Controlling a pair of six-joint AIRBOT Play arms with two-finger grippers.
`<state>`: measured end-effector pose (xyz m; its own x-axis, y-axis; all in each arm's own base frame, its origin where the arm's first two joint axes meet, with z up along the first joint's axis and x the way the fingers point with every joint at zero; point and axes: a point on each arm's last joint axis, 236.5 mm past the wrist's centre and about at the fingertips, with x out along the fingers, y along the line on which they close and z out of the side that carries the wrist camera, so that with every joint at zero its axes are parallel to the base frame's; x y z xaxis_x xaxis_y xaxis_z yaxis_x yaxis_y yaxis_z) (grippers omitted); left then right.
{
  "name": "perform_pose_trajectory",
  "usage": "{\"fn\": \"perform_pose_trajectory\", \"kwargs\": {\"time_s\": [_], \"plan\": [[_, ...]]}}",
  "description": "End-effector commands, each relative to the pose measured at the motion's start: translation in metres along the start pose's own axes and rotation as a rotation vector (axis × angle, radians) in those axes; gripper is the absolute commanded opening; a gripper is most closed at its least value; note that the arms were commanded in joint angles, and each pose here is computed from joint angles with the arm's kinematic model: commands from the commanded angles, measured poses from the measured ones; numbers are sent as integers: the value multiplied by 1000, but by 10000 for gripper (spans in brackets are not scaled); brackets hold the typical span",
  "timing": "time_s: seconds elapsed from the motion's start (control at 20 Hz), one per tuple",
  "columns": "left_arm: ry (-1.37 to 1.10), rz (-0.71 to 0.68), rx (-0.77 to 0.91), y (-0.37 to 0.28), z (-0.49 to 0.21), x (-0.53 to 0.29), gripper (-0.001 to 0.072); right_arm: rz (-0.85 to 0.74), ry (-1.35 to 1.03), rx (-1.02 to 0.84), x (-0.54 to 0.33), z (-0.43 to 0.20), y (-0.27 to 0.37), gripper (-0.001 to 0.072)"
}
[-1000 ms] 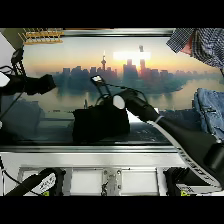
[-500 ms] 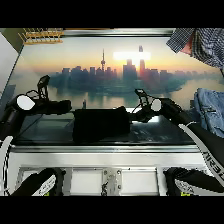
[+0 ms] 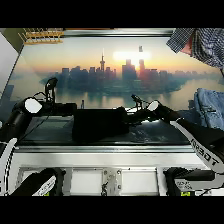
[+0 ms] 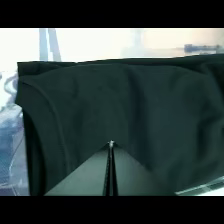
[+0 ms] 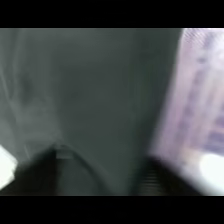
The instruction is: Fold the clothes and pants, and hang the long-sleeved shirts on hangers.
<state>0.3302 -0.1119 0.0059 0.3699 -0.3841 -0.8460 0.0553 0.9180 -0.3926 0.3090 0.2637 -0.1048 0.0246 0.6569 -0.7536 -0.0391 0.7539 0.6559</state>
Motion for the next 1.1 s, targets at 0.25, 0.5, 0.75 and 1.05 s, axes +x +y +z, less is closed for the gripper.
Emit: {"fn": "perform_pose_trajectory", "kwargs": {"time_s": [0.25, 0.5, 0.75, 1.05], "plan": [[28, -35, -20, -29, -12, 7, 6, -87, -29, -120, -59, 50, -23, 10], [-14, -105, 22, -83, -16, 18, 6, -435, -327, 71, -255, 124, -149, 10], [-35, -129, 19, -99, -16, 20, 6, -498, -715, 347, -437, 119, -236, 10], [-37, -128, 18, -98, -15, 21, 6, -502, -1051, 485, -555, 79, -258, 10]]}}
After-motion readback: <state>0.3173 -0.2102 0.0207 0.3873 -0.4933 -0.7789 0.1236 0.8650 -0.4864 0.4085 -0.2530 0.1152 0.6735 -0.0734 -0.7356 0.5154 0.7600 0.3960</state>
